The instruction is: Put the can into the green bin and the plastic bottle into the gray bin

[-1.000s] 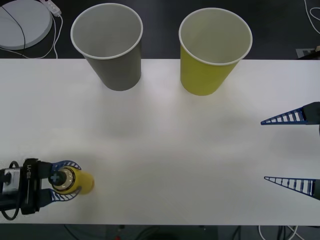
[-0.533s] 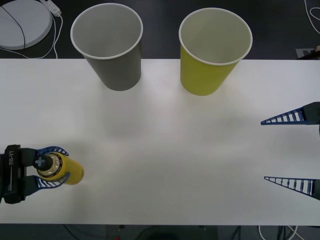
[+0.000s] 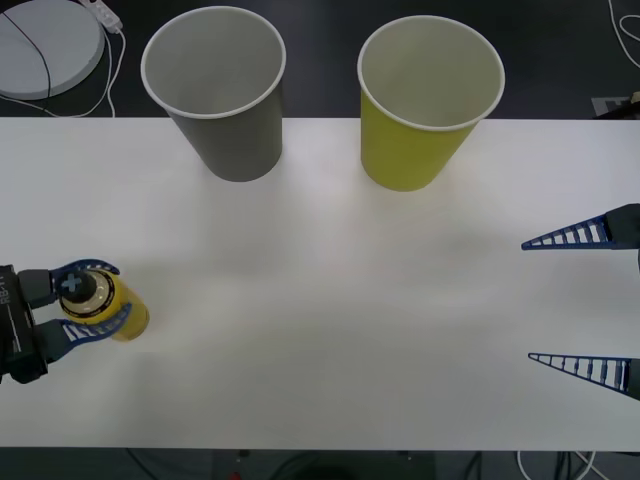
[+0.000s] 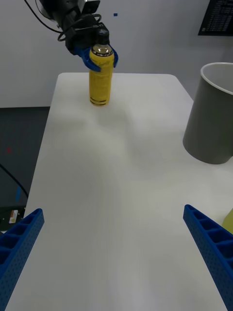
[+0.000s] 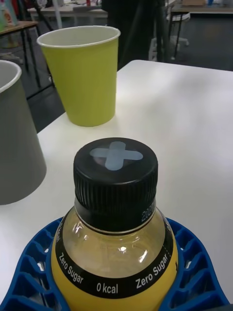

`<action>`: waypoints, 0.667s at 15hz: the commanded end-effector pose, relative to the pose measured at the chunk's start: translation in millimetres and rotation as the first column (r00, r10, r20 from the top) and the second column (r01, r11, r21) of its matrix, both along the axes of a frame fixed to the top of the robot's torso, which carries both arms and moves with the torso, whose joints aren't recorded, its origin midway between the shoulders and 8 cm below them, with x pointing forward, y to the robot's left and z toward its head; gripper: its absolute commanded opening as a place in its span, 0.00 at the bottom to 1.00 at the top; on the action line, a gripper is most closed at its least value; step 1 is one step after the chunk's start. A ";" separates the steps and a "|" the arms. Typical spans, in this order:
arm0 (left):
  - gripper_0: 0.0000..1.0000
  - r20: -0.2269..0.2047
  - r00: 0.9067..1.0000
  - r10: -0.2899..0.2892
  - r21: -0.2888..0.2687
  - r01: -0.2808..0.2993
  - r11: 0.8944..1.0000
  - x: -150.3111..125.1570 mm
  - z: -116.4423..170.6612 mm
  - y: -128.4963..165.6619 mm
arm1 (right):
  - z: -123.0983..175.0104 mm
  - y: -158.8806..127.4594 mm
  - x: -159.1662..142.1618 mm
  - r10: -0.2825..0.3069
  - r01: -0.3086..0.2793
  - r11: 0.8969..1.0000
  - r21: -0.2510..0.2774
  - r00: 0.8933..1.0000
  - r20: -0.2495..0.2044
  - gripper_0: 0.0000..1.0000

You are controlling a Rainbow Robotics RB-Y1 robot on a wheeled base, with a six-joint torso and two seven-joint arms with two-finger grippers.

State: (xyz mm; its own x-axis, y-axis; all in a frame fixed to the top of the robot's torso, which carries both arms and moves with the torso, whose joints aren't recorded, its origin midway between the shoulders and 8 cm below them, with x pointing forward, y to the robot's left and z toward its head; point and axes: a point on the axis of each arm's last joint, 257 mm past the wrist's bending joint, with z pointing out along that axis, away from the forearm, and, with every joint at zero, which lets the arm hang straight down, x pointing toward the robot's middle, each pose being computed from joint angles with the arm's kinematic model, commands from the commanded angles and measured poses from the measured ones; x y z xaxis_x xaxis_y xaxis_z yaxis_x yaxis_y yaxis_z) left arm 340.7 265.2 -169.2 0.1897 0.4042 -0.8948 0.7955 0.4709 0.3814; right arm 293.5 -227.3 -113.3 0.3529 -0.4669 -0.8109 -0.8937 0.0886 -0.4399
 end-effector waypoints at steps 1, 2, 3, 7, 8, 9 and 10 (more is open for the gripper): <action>0.00 0.008 0.997 0.082 -0.003 -0.082 0.997 10.9 8.5 4.3 | 0.0 0.0 0.0 0.000 0.000 1.000 0.000 1.000 0.000 1.00; 0.00 -0.007 0.994 0.114 -0.018 -0.114 0.993 14.3 11.3 6.0 | 0.0 0.0 0.0 0.000 0.000 1.000 0.000 1.000 0.000 1.00; 0.00 -0.013 0.991 0.135 -0.027 -0.135 0.990 17.8 15.4 7.3 | 0.0 0.0 0.0 0.000 0.000 1.000 0.000 1.000 0.000 1.00; 0.00 -0.044 0.977 0.210 -0.058 -0.212 0.976 31.4 30.4 16.4 | 0.0 0.0 0.0 0.000 0.000 1.000 0.000 1.000 0.000 1.00; 0.00 -0.052 0.972 0.227 -0.055 -0.230 0.972 34.8 33.5 19.7 | 0.0 0.0 0.0 0.000 0.000 1.000 0.000 1.000 0.000 1.00; 0.00 -0.059 0.968 0.242 -0.052 -0.245 0.968 37.3 36.7 22.0 | 0.0 0.0 0.0 0.000 0.000 1.000 0.000 1.000 0.000 1.00; 0.00 -0.067 0.966 0.251 -0.054 -0.254 0.966 38.6 40.1 22.7 | 0.0 0.0 0.0 0.000 0.000 1.000 0.000 1.000 0.000 1.00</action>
State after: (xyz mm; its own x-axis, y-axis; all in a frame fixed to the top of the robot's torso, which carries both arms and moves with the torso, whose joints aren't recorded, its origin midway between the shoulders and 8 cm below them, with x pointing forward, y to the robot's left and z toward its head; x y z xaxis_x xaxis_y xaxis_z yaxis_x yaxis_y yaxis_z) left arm 378.2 287.1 -131.7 0.0428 0.3772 -0.9251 0.6715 0.6748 0.3062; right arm 293.5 -227.3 -113.3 0.3529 -0.4669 -0.8109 -0.8937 0.0886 -0.4399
